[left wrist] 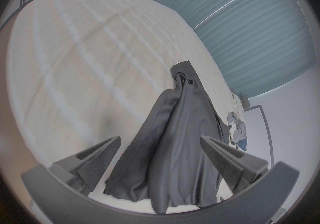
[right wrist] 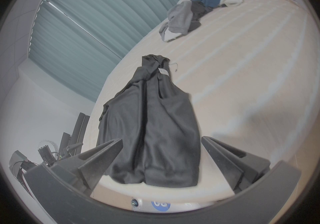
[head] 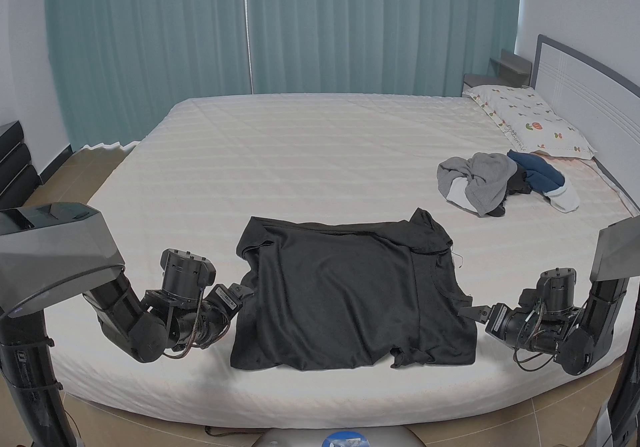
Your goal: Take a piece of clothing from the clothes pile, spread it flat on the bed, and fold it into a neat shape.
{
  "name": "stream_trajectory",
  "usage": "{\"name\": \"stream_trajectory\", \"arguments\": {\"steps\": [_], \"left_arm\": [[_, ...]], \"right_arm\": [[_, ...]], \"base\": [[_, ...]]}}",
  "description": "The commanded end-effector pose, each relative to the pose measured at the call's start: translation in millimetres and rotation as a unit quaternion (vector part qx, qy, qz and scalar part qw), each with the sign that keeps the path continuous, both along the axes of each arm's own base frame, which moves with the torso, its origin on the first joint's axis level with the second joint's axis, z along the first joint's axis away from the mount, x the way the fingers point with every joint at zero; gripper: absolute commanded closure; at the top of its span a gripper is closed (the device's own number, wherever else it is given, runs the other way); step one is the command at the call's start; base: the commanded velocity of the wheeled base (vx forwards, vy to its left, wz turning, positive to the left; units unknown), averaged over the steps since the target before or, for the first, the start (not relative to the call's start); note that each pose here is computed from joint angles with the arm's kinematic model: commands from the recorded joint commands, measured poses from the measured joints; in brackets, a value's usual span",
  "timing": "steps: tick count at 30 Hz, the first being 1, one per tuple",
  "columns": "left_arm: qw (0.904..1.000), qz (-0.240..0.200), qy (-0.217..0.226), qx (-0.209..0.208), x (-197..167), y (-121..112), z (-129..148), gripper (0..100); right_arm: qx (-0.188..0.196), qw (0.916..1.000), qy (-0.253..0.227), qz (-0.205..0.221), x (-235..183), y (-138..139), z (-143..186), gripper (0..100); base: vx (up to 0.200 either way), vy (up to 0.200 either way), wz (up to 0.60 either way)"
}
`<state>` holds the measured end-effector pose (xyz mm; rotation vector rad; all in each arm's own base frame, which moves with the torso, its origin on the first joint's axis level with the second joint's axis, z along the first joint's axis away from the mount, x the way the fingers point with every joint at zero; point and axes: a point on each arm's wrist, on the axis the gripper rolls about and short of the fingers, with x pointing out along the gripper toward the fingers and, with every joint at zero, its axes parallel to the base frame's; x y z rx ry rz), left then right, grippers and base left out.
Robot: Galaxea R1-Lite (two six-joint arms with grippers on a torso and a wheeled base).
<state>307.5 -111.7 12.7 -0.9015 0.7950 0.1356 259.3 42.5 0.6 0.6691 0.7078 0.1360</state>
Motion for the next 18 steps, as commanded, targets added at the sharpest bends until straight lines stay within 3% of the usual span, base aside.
{"name": "stream_trajectory", "arguments": {"steps": [1, 6, 18], "left_arm": [[0.9998, -0.012, 0.012, 0.005, -10, -4, -5, 0], [0.9992, -0.021, 0.024, 0.023, -11, -13, -21, 0], [0.9983, -0.027, 0.027, 0.044, -17, -19, -27, 0]], "right_arm": [[0.001, 0.9996, 0.027, -0.012, -7, -8, -12, 0], [0.016, 0.9991, 0.029, -0.027, -1, -9, -25, 0], [0.021, 0.9995, 0.008, -0.024, 0, -6, -36, 0]], "base": [[0.0, 0.0, 0.0], [0.0, 0.0, 0.0], [0.0, 0.0, 0.0]]}}
